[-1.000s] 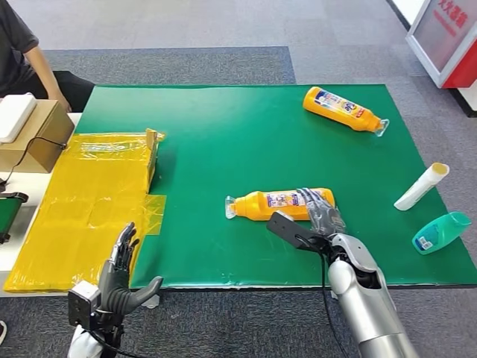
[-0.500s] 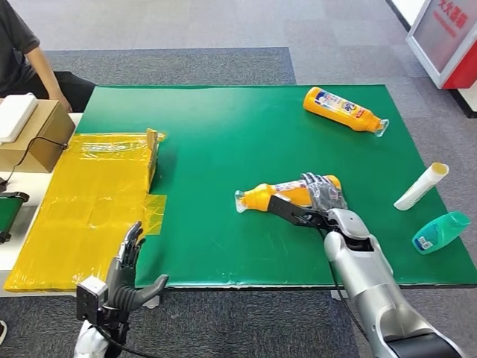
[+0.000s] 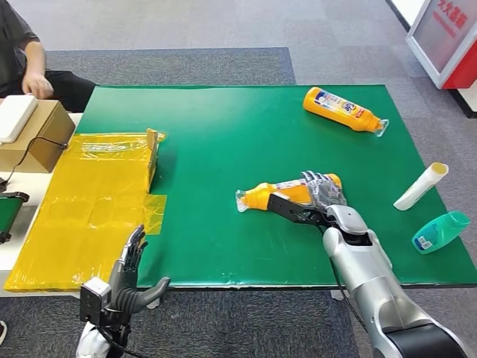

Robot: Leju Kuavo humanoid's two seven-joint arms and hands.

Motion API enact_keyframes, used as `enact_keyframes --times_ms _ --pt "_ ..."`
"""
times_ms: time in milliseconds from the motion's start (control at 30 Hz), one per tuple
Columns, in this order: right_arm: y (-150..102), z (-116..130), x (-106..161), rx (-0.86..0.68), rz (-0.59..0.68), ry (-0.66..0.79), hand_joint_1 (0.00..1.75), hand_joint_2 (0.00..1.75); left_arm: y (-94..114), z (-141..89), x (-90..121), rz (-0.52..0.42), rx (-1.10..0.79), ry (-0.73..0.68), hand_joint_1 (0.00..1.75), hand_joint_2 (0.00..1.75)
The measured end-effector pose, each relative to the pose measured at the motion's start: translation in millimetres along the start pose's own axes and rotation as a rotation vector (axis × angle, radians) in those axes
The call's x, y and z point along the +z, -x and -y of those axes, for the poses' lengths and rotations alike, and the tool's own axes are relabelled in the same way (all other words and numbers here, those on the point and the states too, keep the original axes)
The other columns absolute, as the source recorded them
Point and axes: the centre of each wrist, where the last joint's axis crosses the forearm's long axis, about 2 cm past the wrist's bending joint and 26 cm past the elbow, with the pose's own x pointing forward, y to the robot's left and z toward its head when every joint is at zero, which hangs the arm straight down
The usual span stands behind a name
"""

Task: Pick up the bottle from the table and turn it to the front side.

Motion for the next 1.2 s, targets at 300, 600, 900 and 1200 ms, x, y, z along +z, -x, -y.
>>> enact_keyframes --times_ms 300,600,900,1200 --pt "-8.7 -0.4 3.0 0.032 0.026 0.079 0.0 1.75 2.0 2.5 1.5 -0.017 -0.019 0.018 0.0 1.75" --pt "-19.3 17.3 11.1 0.022 0.071 0.199 0.0 1.75 3.0 6.4 3.4 -0.026 -0.018 0.029 0.0 1.75" --pt "-16.7 16.2 6.6 0.03 0.086 0.138 0.0 1.75 3.1 7.3 2.8 -0.026 -0.015 0.03 0.0 1.75" --pt "0.2 4.1 -15.7 0.065 0.068 -0.095 0.0 1.75 4.6 9.7 -0.3 -0.02 0.007 0.031 0.0 1.75"
